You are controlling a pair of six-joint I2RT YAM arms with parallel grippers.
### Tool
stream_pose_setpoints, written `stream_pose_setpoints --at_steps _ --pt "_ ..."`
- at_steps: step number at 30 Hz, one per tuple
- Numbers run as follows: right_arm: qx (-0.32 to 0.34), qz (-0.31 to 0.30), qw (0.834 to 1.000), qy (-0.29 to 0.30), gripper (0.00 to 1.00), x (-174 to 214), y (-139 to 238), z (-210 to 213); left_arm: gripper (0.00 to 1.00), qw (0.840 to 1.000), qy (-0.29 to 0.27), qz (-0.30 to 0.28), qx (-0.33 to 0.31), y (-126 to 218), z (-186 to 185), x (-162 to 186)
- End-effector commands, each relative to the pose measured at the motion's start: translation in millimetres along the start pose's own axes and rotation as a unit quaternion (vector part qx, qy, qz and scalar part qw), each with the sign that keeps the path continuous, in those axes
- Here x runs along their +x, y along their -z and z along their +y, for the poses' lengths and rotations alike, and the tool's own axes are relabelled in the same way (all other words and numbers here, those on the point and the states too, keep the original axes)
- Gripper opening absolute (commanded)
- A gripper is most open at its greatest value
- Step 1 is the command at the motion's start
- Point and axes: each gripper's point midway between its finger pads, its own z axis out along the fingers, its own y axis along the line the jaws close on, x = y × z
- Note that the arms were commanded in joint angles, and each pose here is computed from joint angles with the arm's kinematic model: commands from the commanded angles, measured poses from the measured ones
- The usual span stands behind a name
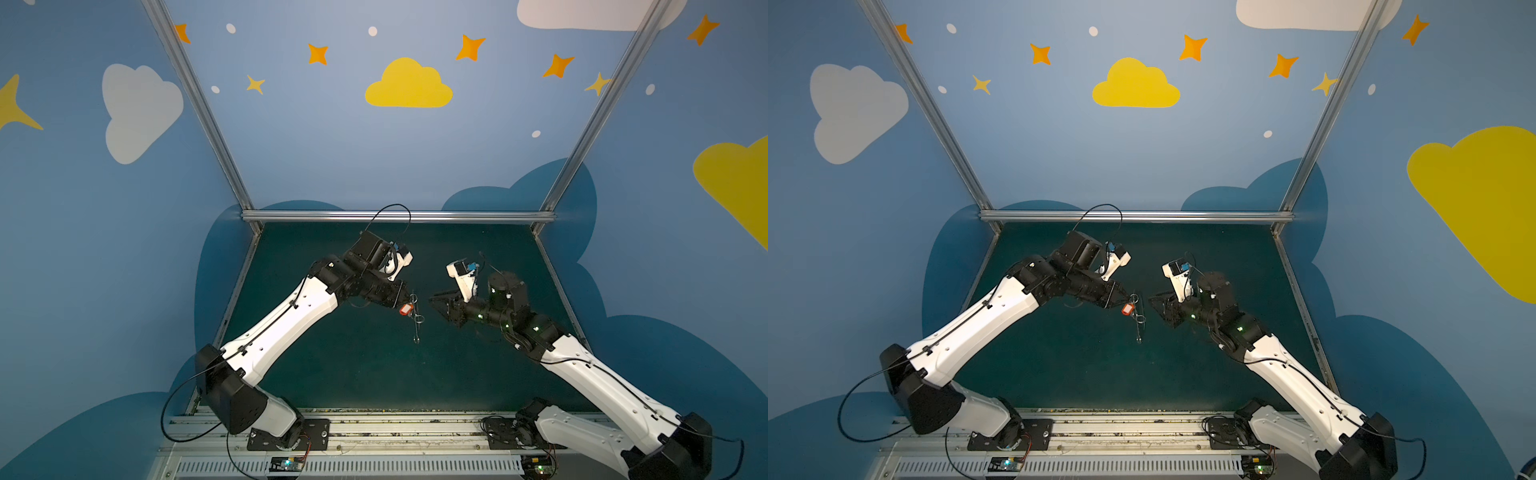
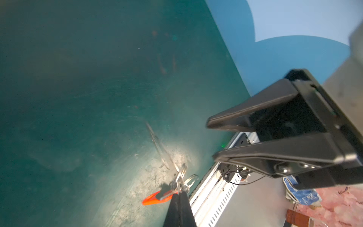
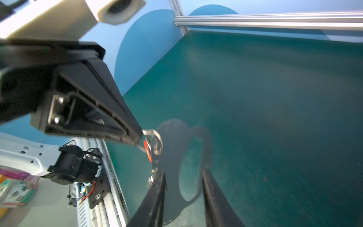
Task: Put the keys on the keyring
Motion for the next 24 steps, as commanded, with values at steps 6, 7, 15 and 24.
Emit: stream_pose_setpoints --at_steps 6,7,15,24 --pt "0.003 -0.003 0.999 -0.033 0.43 8 9 -9 0.04 0.985 0.159 0.059 0.013 -11 35 5" --pt "0.002 -0.002 0.999 -0.037 0.43 11 8 -10 0.04 0.982 0.174 0.065 0.015 -14 40 7" --pt "0.008 -0.001 0.999 -0.049 0.42 23 7 -19 0.04 0.962 0.265 0.052 0.049 -32 61 7" --pt "0.050 0.004 0.996 -0.077 0.41 50 5 -46 0.04 0.957 0.281 0.019 0.075 -45 63 -20"
